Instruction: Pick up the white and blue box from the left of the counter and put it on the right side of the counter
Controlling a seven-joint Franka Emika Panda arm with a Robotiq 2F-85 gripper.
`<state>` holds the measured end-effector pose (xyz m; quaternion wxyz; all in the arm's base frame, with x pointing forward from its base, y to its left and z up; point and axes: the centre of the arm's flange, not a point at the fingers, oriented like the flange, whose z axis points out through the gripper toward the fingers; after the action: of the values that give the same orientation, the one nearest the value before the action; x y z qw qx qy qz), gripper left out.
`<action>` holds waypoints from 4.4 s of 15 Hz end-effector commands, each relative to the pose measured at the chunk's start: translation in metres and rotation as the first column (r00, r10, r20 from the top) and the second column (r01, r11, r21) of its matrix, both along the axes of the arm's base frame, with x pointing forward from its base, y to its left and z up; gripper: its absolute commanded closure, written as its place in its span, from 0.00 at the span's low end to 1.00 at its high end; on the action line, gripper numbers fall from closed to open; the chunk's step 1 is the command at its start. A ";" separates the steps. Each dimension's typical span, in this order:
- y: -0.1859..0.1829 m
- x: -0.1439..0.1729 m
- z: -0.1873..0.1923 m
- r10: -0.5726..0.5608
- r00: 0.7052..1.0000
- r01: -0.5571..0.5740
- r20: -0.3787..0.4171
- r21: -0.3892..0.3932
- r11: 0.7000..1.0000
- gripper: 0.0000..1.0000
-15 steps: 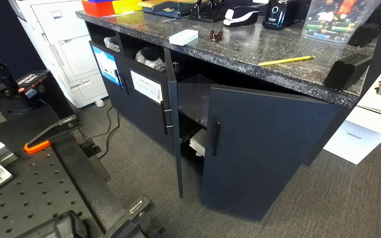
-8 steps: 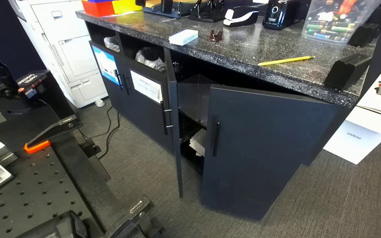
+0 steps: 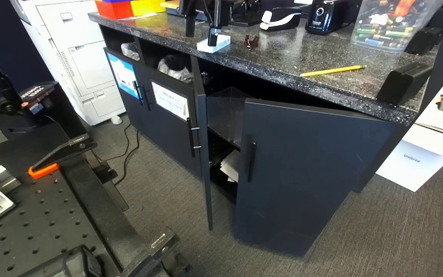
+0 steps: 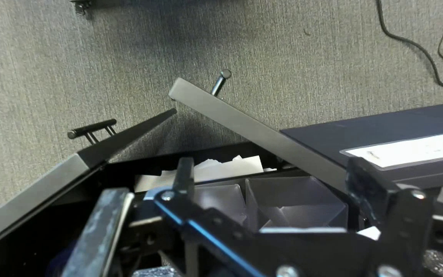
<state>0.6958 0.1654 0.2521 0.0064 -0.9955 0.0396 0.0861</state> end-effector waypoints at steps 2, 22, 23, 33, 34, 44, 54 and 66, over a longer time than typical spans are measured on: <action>0.048 0.083 -0.021 -0.003 0.997 0.005 0.082 -0.034 0.999 0.00; 0.125 0.142 -0.011 0.096 0.944 -0.062 0.315 -0.117 0.991 0.66; 0.123 0.142 -0.001 0.092 0.939 -0.058 0.331 -0.111 0.992 0.66; 0.031 0.175 0.072 -0.066 0.917 0.103 0.393 -0.073 0.992 0.66; 0.017 0.178 0.074 -0.081 0.916 0.119 0.393 -0.072 0.990 0.66; -0.111 0.197 0.032 -0.209 0.925 0.255 0.316 -0.113 0.960 0.66; -0.133 0.191 -0.029 -0.229 0.939 0.265 0.255 -0.116 0.957 0.66; -0.108 0.163 0.029 -0.330 0.940 0.335 0.088 -0.050 0.941 0.00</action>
<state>0.8079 0.0392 0.2303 -0.0379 -0.9822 0.1833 -0.0164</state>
